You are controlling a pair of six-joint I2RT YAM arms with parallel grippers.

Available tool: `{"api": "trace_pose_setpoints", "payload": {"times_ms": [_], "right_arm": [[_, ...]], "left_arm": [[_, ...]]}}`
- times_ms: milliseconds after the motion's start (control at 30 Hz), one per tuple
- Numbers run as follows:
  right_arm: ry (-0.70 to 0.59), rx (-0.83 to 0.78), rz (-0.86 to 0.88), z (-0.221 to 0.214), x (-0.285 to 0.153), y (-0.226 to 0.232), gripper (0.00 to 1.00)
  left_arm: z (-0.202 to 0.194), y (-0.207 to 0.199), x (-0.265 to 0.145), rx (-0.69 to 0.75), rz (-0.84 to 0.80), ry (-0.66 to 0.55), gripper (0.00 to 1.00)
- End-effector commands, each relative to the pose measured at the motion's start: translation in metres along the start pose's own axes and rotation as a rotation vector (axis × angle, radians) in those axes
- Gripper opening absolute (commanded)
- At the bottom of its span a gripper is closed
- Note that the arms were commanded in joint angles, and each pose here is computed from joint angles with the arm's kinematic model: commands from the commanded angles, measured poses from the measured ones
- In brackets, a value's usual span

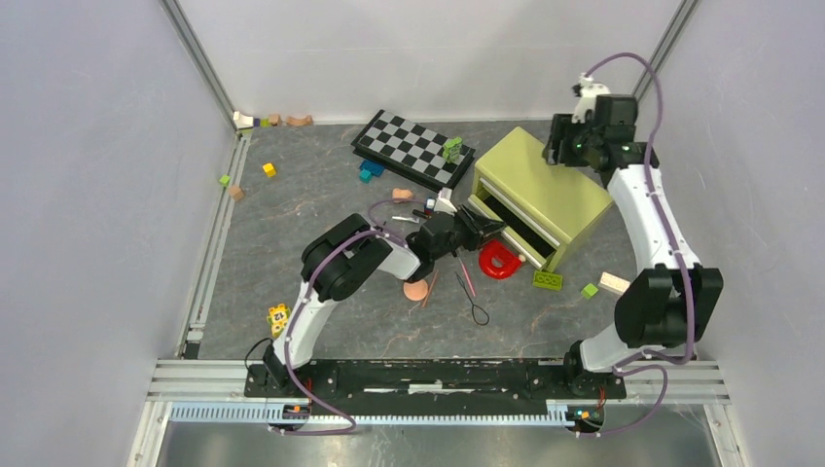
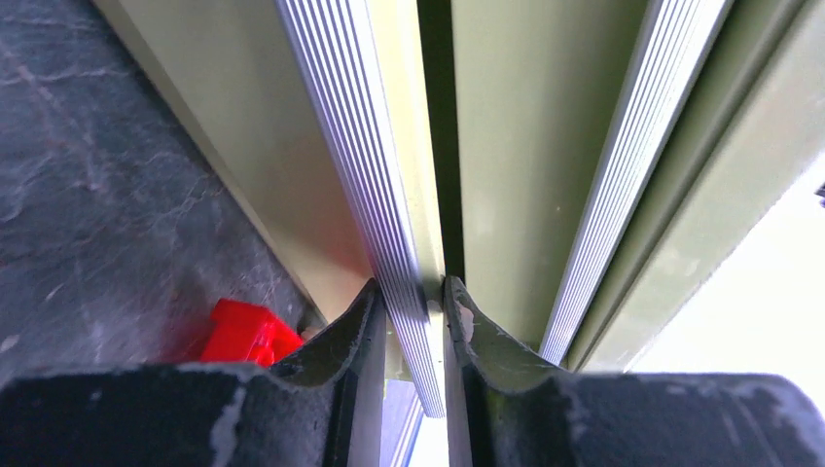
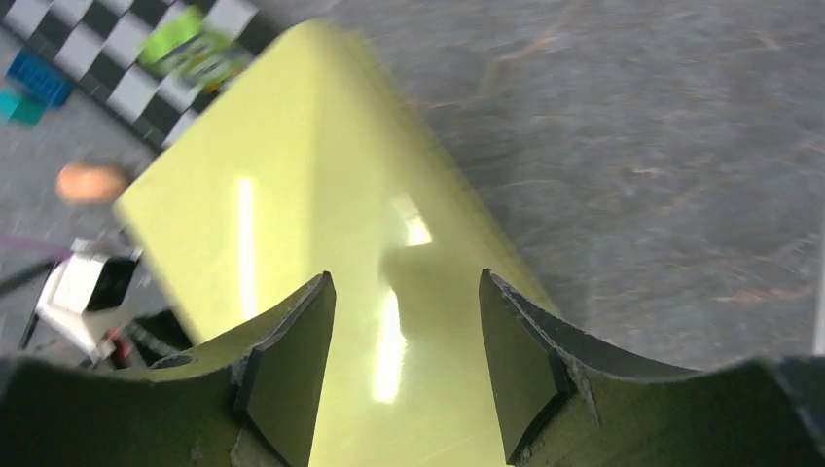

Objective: Organize the makeup
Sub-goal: Open the drawer in the storage box.

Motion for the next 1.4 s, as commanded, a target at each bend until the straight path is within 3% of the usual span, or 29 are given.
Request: {"api": "trace_pose_setpoints", "payload": {"times_ms": [0,300,1100,1233,1367], "right_arm": [[0.065,-0.138,0.124,-0.029,-0.024,0.046,0.61],[0.149,-0.179,0.241,-0.077,-0.031,0.065,0.59],[0.180,-0.213,0.133,-0.085,-0.017,0.060,0.59],[0.164,-0.217,0.194,-0.083,-0.020,0.066,0.59],[0.129,-0.243,0.265,-0.078,-0.029,0.079,0.59]], "left_arm": [[0.021,-0.023,-0.017,0.142,-0.045,-0.054,0.11],[0.016,-0.016,-0.049,0.173,-0.022,-0.040,0.11],[0.007,0.001,-0.099,0.295,0.086,0.032,0.12],[0.007,0.004,-0.101,0.294,0.094,0.039,0.17],[0.008,0.000,-0.099,0.300,0.087,0.042,0.31]]}}
Point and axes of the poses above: each gripper's point midway between its finger pads, its own x axis out along the fingers, its own y axis along the line the jaws close on, z = x × y, the point moved 9 cm from there along -x, back along the fingers, and after that the axes turned 4 degrees about x, right-handed, at the moved point
